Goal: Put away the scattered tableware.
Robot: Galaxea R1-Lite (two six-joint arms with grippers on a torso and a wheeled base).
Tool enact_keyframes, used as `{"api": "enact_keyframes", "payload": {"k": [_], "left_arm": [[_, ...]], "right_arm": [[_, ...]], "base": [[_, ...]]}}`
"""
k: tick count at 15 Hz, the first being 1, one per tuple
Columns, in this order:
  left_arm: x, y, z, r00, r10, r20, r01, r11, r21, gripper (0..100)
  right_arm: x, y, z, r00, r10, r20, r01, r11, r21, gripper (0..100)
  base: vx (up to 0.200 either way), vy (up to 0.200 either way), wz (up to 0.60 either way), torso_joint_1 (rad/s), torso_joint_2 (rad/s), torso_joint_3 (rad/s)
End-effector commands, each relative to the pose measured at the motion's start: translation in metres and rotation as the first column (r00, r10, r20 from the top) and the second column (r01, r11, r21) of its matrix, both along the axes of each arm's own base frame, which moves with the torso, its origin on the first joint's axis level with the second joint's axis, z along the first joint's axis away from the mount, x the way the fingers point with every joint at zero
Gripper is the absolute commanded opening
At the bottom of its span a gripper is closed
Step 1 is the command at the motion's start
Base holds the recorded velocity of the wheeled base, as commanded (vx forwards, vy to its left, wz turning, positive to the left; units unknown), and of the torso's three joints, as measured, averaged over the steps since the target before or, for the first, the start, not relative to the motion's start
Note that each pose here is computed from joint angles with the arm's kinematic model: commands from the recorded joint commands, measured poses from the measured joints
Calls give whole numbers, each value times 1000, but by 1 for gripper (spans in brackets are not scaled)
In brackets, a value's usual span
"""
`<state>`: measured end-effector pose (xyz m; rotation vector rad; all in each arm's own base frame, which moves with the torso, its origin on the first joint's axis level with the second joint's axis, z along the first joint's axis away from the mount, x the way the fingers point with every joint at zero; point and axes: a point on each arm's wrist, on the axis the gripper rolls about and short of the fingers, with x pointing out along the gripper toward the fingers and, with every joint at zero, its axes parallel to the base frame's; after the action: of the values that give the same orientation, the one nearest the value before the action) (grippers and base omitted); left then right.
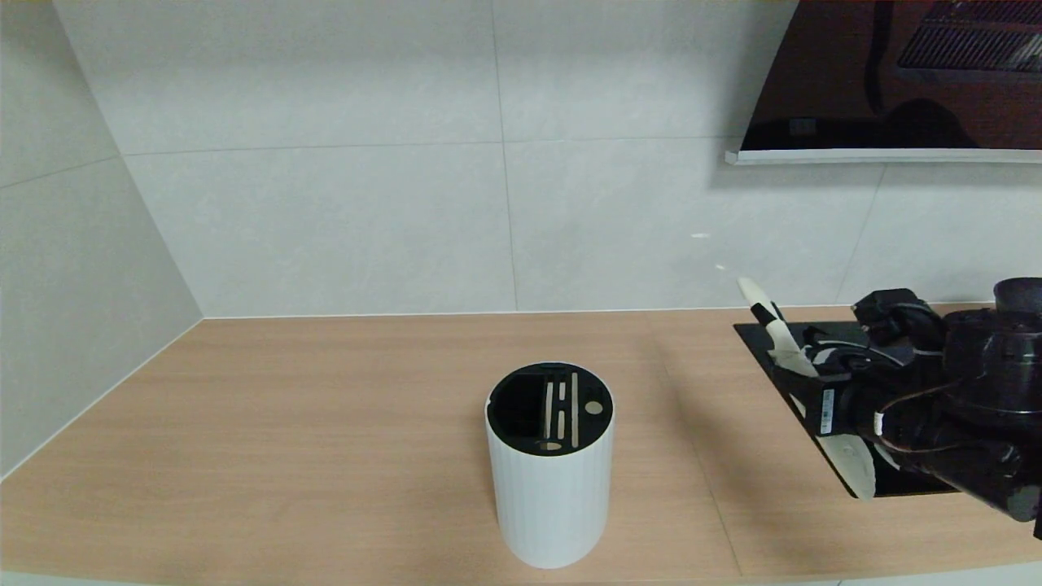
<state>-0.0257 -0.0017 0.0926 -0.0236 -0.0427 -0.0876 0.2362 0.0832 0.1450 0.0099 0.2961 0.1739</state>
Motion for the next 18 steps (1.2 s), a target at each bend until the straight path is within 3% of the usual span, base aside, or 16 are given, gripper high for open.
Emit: {"api": "enact_keyframes", "payload": {"k": [1,4,6,7,8,9,11,14,15,16,17,18], "left_arm": [[3,-3,40,982,-145,-124,145,989,-10,100],[40,-7,112,932,-309,-192,307,951,-42,100],[72,-11,142,881,-411,-234,405,911,-75,100],[103,-20,154,790,-538,-293,523,842,-135,100],[128,-33,157,722,-605,-336,577,794,-191,100],[142,-42,159,694,-635,-338,602,770,-210,100],[180,-59,155,687,-668,-284,623,744,-243,100],[197,-73,140,662,-711,-236,633,699,-333,100],[197,-73,140,663,-712,-230,631,697,-340,100],[201,-77,143,658,-726,-200,616,671,-412,100],[202,-80,145,647,-740,-183,611,647,-456,100],[209,-87,146,635,-758,-151,596,605,-529,100]], "right_arm": [[-7,-1,43,993,7,121,-13,999,44,0],[-1,13,63,990,94,103,-99,994,44,0],[-3,22,70,974,189,126,-197,979,54,0],[-2,29,77,963,227,148,-237,970,53,0],[0,33,79,956,245,159,-252,967,24,0],[1,34,79,953,253,164,-259,966,15,0],[5,43,74,949,282,145,-287,958,20,0],[10,53,67,941,315,121,-319,948,16,0],[9,54,68,940,318,124,-322,947,16,0],[5,61,70,933,336,130,-341,940,17,0],[3,64,71,932,336,133,-341,940,17,0],[-7,77,71,924,358,133,-363,932,19,0]], "base": [[0,0,0,0,0,0],[0,0,0,0,0,0],[0,0,0,0,0,0],[0,0,0,0,0,0],[0,0,0,0,0,0],[0,0,0,0,0,0],[0,0,0,0,0,0],[0,0,0,0,0,0],[0,0,0,0,0,0],[0,0,0,0,0,0],[0,0,0,0,0,0],[0,0,0,0,0,0]]}}
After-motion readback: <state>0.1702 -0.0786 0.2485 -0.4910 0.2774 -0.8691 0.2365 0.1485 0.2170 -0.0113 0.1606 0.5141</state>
